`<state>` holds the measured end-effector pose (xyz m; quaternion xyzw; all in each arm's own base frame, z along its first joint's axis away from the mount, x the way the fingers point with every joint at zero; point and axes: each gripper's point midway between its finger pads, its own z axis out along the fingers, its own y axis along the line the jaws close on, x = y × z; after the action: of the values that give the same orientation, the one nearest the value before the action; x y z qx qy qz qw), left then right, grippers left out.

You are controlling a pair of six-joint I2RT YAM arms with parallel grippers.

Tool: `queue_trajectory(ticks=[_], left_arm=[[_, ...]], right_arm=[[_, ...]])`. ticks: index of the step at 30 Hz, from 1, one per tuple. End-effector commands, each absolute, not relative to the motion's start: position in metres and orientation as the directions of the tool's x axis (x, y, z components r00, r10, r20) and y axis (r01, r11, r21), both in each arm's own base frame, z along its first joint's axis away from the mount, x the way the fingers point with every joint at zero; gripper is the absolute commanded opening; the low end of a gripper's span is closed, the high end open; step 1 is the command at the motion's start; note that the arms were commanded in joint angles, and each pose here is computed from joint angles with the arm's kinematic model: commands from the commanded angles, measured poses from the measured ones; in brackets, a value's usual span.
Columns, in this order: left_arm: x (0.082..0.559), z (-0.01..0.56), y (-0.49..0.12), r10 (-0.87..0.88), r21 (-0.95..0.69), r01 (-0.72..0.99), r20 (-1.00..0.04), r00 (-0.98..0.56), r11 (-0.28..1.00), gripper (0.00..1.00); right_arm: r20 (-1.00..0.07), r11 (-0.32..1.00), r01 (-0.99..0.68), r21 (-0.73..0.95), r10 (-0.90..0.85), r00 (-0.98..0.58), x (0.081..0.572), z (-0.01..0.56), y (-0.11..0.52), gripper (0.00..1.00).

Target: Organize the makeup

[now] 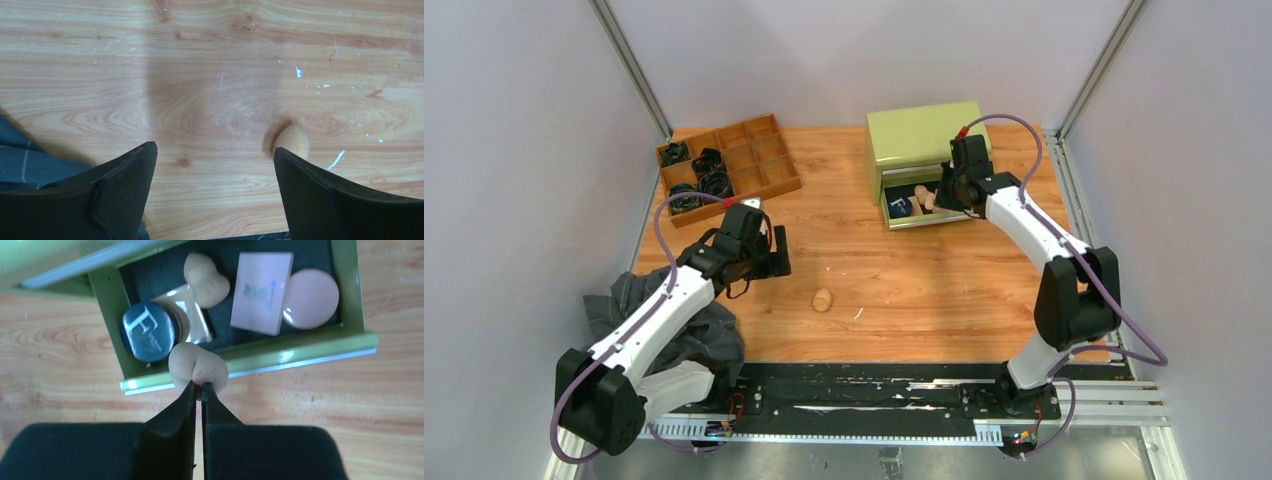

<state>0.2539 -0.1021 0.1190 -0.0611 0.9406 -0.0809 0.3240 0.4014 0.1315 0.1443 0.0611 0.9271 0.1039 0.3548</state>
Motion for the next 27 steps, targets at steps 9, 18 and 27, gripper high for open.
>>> queue_trajectory(ticks=[9, 18, 27], left_arm=[[0.245, 0.126, -0.150, 0.071, -0.182, 0.225, -0.605, -0.793, 0.957, 0.98], [0.238, 0.112, -0.184, 0.198, -0.142, 0.342, -0.589, -0.783, 0.929, 1.00], [0.245, 0.107, -0.193, 0.194, -0.149, 0.340, -0.587, -0.786, 0.928, 0.98]], right_arm=[[-0.623, 0.969, 0.100, 0.224, 0.221, -0.751, 0.447, 0.139, 0.120, 0.57], [-0.695, 0.976, 0.133, 0.172, 0.216, -0.685, 0.392, 0.168, 0.086, 0.56], [-0.699, 0.971, 0.005, 0.241, 0.177, -0.693, 0.370, 0.170, 0.114, 0.51]])
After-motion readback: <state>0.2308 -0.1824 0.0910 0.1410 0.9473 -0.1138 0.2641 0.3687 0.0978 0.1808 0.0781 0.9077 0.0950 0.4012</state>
